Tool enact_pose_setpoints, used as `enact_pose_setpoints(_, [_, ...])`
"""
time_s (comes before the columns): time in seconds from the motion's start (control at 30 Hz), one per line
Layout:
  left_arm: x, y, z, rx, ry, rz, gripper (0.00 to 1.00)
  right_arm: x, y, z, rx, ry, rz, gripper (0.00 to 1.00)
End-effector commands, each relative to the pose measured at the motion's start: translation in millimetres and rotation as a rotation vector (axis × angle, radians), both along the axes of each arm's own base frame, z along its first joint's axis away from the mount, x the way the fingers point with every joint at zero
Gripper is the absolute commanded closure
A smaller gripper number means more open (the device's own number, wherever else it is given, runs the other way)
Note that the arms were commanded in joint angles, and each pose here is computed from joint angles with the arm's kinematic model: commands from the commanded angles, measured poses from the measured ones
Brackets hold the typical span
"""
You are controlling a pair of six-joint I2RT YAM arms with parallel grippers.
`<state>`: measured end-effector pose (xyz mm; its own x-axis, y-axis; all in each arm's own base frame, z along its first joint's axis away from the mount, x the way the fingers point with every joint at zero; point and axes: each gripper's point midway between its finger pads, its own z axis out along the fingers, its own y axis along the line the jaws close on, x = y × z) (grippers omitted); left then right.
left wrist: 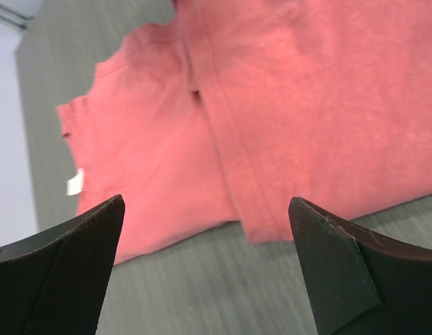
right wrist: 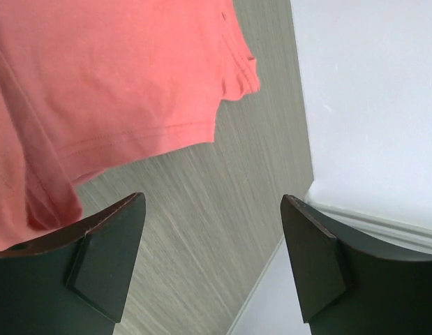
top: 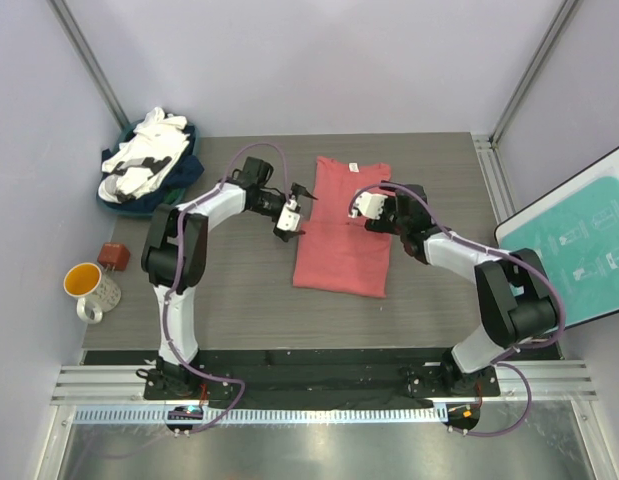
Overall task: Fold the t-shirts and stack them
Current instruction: Fold the folded rectangular tshirt in 1/3 of the way, then grab one side of the 2/3 rectangular tshirt with both arms
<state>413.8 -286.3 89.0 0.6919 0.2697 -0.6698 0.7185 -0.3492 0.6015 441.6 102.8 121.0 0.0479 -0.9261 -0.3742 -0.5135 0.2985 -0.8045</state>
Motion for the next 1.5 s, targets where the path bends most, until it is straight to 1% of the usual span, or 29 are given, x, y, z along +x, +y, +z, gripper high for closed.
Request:
enact_pose_setpoints(0.0, [3.8,-0.6,76.3,-0.094,-0.174,0.002,0.00,-21.4,14.5,30.9,0.090,0.069,0.080,0.18])
enact_pose_setpoints(0.03, [-4.9,3.0,73.5,-0.079,-0.174,-0.019,0.00,-36.8,28.9,25.2,0.119,0.143,0.166,0.18])
enact_pose_setpoints(0.07, [-25.4,9.6,73.0,-0.048,-0.134,-0.048,0.00,-64.2,32.8,21.4,0.123,0.251,0.229,0.18])
enact_pose_setpoints(0.1, [-35.3,11.8,73.7,-0.040,-0.176,-0.099,0.00,-80.0,36.1,17.7,0.119,0.300,0.281,0.19])
enact_pose_setpoints(0.13, [-46.4,14.1,75.4,-0.037,-0.174,-0.129,0.00,-97.9,37.8,10.4,0.116,0.343,0.324,0.19])
enact_pose_setpoints(0.17, [-71.5,21.2,69.9,-0.014,-0.082,-0.154,0.00,-128.1,42.1,-2.1,0.121,0.441,0.403,0.19])
enact_pose_setpoints(0.2, [-83.3,22.2,70.3,-0.022,-0.141,-0.224,0.00,-140.4,43.1,4.3,0.081,0.408,0.467,0.19])
enact_pose_setpoints(0.23, [-99.4,25.5,63.5,-0.014,-0.118,-0.260,0.00,-164.4,38.7,-14.1,0.059,0.478,0.496,0.19])
enact_pose_setpoints(0.27, [-121.6,32.0,56.6,0.002,-0.048,-0.292,0.00,-176.9,39.3,-18.2,0.046,0.494,0.544,0.19])
enact_pose_setpoints(0.3, [-131.7,34.4,54.3,0.002,-0.054,-0.322,0.00,-185.3,40.2,-14.8,0.024,0.469,0.588,0.19])
enact_pose_setpoints(0.33, [-145.3,36.9,44.4,0.003,-0.052,-0.358,0.00,-201.2,37.4,-26.8,0.019,0.520,0.606,0.19])
enact_pose_setpoints(0.43, [-171.9,44.0,23.4,0.028,-0.028,-0.423,0.00,-220.6,41.1,-33.5,0.022,0.560,0.657,0.19])
enact_pose_setpoints(0.53, [-184.1,46.3,8.8,0.045,-0.015,-0.455,0.00,-230.3,46.1,-39.7,0.021,0.593,0.680,0.20])
enact_pose_setpoints(0.67, [-187.0,44.5,-3.3,0.050,-0.008,-0.452,0.00,-237.4,51.9,-48.4,0.001,0.600,0.710,0.20])
enact_pose_setpoints(0.73, [-190.4,43.7,-9.8,0.057,-0.006,-0.460,0.00,-236.3,55.2,-55.0,-0.008,0.579,0.714,0.20])
enact_pose_setpoints(0.83, [-184.4,40.1,-20.2,0.059,-0.006,-0.441,0.00,-234.5,60.5,-64.8,-0.017,0.570,0.711,0.20])
enact_pose_setpoints(0.87, [-176.9,37.4,-24.3,0.056,-0.032,-0.432,0.00,-233.5,61.9,-67.6,-0.014,0.573,0.706,0.20])
enact_pose_setpoints(0.93, [-169.6,36.3,-31.3,0.070,-0.027,-0.400,0.00,-227.4,65.6,-68.8,-0.006,0.541,0.696,0.20])
enact_pose_setpoints(0.97, [-160.4,33.1,-34.1,0.066,-0.061,-0.390,0.00,-226.0,65.4,-69.8,-0.013,0.535,0.694,0.20])
enact_pose_setpoints(1.0, [-157.4,33.1,-37.1,0.075,-0.054,-0.374,0.00,-225.7,65.4,-72.1,-0.020,0.537,0.693,0.20])
enact_pose_setpoints(1.13, [-143.8,27.6,-40.7,0.064,-0.098,-0.360,0.00,-221.7,65.9,-73.8,-0.024,0.534,0.684,0.20])
enact_pose_setpoints(1.43, [-138.0,21.4,-55.3,0.060,-0.097,-0.382,0.00,-220.9,63.5,-81.9,-0.035,0.547,0.671,0.21])
enact_pose_setpoints(1.47, [-137.0,21.6,-57.8,0.064,-0.110,-0.391,0.02,-221.0,63.5,-84.3,-0.036,0.556,0.671,0.21])
